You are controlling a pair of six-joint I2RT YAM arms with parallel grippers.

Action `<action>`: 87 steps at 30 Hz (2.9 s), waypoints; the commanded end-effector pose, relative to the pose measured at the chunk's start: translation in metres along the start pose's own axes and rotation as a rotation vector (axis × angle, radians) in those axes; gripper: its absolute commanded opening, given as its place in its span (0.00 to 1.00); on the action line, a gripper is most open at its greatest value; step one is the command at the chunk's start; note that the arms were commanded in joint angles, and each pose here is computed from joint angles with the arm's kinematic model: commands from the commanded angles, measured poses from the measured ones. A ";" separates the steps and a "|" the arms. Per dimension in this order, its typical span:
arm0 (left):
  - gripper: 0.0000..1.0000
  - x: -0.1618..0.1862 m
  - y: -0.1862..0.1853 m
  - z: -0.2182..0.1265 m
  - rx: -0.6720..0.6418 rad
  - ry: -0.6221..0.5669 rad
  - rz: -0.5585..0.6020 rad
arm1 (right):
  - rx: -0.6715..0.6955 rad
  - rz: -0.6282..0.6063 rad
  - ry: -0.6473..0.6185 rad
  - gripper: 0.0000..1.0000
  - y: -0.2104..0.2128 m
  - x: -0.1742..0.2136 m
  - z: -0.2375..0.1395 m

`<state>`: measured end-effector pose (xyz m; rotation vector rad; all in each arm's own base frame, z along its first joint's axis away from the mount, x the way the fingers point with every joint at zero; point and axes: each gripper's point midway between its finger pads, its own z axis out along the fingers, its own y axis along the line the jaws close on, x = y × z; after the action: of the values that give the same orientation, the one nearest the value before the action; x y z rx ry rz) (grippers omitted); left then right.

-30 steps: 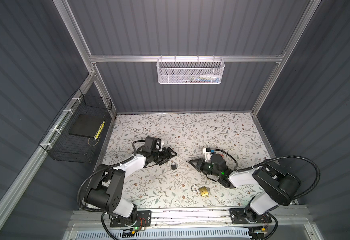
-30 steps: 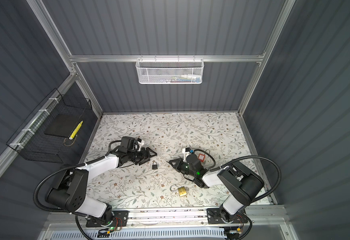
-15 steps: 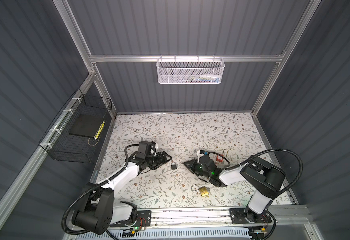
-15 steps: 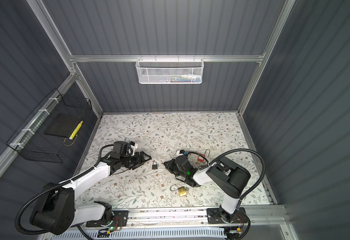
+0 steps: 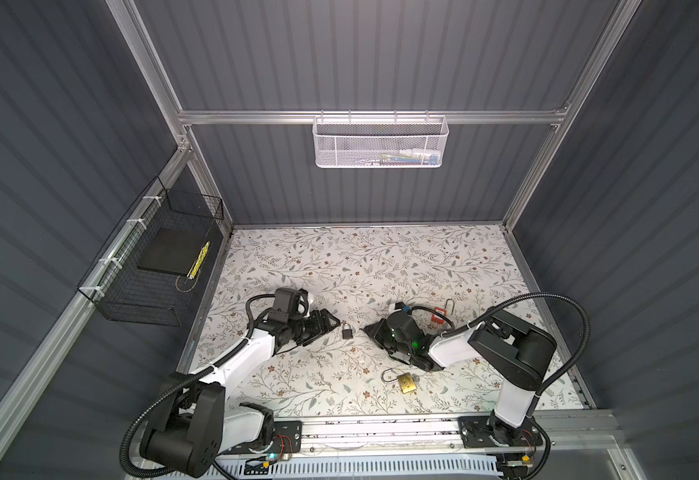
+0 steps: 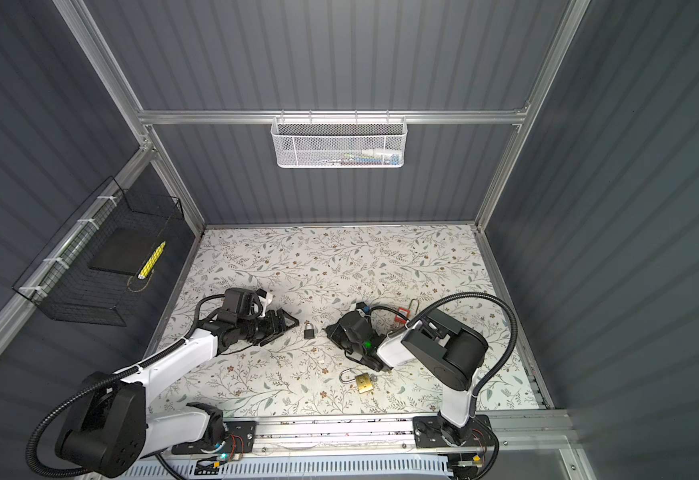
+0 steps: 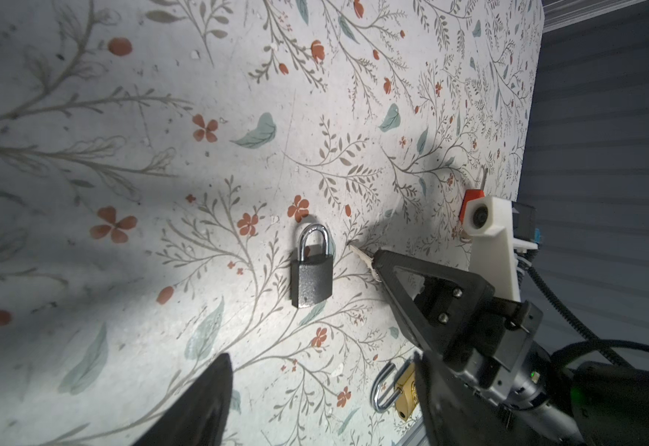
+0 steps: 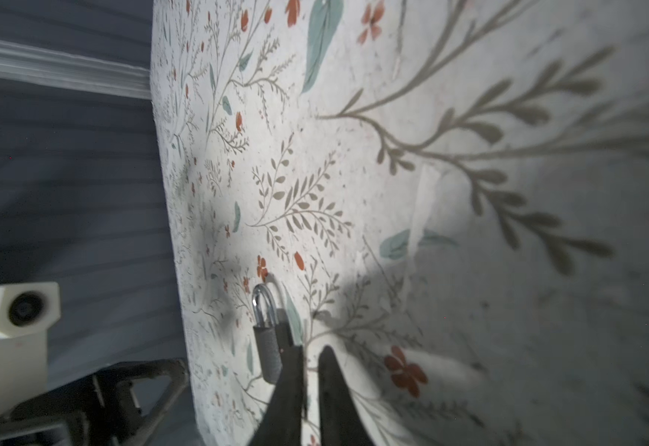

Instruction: Lock with the key

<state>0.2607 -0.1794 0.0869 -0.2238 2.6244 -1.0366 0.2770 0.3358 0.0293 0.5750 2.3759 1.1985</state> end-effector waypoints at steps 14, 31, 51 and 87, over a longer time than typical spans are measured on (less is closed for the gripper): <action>0.76 -0.001 -0.001 -0.006 -0.005 -0.002 0.013 | 0.041 -0.029 0.009 0.58 0.000 0.002 -0.002; 0.76 -0.002 -0.002 -0.009 -0.011 -0.003 0.019 | -0.030 -0.039 0.114 0.61 0.014 0.021 0.006; 0.77 0.000 0.000 -0.010 -0.019 -0.002 0.016 | -0.082 -0.033 0.166 0.62 0.023 0.035 0.013; 0.77 0.010 -0.002 -0.021 -0.001 -0.013 -0.002 | 0.531 0.098 0.196 0.89 -0.071 0.048 -0.164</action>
<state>0.2505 -0.1733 0.1036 -0.2113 2.5907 -1.0361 0.1513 0.2219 0.0606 0.7124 2.8371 0.7217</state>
